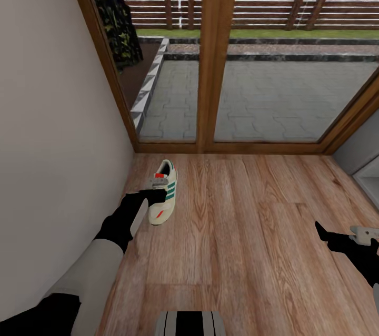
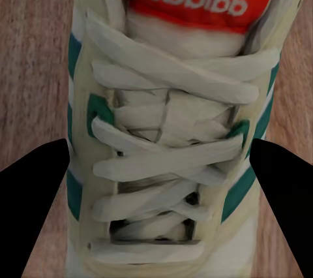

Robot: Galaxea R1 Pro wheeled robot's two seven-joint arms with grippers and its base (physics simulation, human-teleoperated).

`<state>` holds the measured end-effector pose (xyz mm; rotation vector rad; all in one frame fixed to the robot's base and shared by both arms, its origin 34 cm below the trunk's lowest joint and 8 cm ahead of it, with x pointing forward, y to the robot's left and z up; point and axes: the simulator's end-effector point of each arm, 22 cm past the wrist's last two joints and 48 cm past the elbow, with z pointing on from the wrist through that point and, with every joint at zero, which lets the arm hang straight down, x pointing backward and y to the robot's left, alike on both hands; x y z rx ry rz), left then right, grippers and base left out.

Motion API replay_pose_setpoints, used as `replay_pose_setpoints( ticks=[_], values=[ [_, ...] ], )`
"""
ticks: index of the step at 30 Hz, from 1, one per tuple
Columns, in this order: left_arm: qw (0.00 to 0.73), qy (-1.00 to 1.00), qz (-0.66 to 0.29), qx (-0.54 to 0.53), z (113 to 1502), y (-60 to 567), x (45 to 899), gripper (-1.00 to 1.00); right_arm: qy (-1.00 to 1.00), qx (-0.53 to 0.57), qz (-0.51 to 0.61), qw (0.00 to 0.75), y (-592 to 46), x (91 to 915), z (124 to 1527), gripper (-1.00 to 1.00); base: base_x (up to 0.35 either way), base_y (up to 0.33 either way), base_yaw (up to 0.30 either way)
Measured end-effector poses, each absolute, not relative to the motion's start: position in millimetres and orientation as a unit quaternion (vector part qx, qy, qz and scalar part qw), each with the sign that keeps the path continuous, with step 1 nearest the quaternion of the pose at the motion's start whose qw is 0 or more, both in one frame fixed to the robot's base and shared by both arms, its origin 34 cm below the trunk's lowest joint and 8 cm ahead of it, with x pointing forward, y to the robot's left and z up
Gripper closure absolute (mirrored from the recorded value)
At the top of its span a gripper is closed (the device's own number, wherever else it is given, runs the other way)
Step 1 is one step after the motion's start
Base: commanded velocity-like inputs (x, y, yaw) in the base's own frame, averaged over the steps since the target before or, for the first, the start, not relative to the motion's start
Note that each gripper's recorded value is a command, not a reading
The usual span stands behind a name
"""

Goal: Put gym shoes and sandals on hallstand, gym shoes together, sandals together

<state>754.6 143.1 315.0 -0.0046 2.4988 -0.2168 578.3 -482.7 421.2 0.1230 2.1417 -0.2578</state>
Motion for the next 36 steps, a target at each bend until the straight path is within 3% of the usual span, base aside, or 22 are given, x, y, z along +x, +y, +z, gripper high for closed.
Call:
replay_pose_setpoints(
  ticks=[25, 36],
  values=[
    [0.312, 0.947, -0.082, -0.002, 315.0, 143.1, 754.7, 1.00, 0.874, 0.051, -0.106, 0.471, -483.0, 578.3, 421.3, -1.00, 0.020, 0.000, 0.000],
    [0.312, 0.947, -0.082, -0.002, 315.0, 143.1, 754.7, 1.00, 0.874, 0.051, -0.106, 0.471, -483.0, 578.3, 421.3, -1.00, 0.203, 0.000, 0.000]
  ],
)
